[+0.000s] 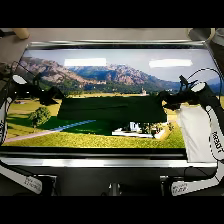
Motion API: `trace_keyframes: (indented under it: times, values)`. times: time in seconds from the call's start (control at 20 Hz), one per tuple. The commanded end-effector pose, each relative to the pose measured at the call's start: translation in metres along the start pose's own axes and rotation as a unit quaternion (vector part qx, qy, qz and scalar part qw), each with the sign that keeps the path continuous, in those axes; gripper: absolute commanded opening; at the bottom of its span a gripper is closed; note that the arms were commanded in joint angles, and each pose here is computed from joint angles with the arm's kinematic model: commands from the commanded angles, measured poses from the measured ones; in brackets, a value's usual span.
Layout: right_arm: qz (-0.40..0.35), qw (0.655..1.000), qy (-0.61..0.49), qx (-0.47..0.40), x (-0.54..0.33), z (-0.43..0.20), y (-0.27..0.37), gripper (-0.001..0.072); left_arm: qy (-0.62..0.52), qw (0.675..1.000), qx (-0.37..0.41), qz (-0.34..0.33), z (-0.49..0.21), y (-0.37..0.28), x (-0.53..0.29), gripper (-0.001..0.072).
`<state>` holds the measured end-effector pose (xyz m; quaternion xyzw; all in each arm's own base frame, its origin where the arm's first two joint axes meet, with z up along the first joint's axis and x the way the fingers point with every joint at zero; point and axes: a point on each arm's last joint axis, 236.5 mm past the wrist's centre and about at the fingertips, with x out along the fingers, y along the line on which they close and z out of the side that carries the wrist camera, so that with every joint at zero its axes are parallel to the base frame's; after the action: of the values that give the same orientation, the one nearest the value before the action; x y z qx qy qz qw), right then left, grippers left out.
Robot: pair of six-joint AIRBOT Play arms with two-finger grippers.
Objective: Fold the shirts.
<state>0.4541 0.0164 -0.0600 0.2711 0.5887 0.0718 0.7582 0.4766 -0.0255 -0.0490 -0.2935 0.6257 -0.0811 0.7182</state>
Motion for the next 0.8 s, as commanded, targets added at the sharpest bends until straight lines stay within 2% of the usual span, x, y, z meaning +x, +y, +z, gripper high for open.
trace_keyframes:
  times: [0.0,0.2,0.35,0.4,0.45,0.5,0.6,0.65,0.75]
  values:
    - [-0.073,0.993,0.088,-0.031,-0.005,-0.034,-0.043,0.0713,-0.009,1.0,0.027,-0.006,0.002,-0.01,-0.027,0.0661]
    - [-0.012,0.993,0.121,0.011,0.024,-0.046,-0.025,0.0713,-0.027,0.998,0.06,-0.011,-0.004,-0.038,-0.052,0.0661]
    - [-0.009,0.991,0.137,-0.006,0.049,-0.056,-0.008,0.0702,-0.029,0.995,0.09,-0.018,-0.016,-0.066,-0.059,0.0662]
    - [-0.01,0.991,0.134,-0.019,0.054,-0.057,0.001,0.0602,-0.025,0.994,0.1,-0.019,-0.02,-0.076,-0.056,0.0661]
    - [-0.009,0.991,0.133,-0.029,0.054,-0.057,0.009,0.0295,-0.019,0.993,0.111,-0.021,-0.026,-0.085,-0.051,0.066]
    - [-0.007,0.991,0.128,-0.028,0.048,-0.054,0.018,0.0022,-0.01,0.992,0.124,-0.023,-0.033,-0.097,-0.042,0.0603]
    - [0.011,0.994,0.102,-0.041,0.017,-0.04,0.044,0.0025,0.006,0.988,0.155,-0.027,-0.049,-0.124,-0.014,0.007]
    - [0.019,0.995,0.082,-0.054,-0.004,-0.032,0.06,0.0024,0.007,0.985,0.171,-0.032,-0.058,-0.141,0.005,0.0027]
    - [0.049,0.996,0.042,-0.067,-0.049,-0.025,0.099,0.0024,0.011,0.979,0.186,-0.079,-0.083,-0.195,0.053,0.0026]
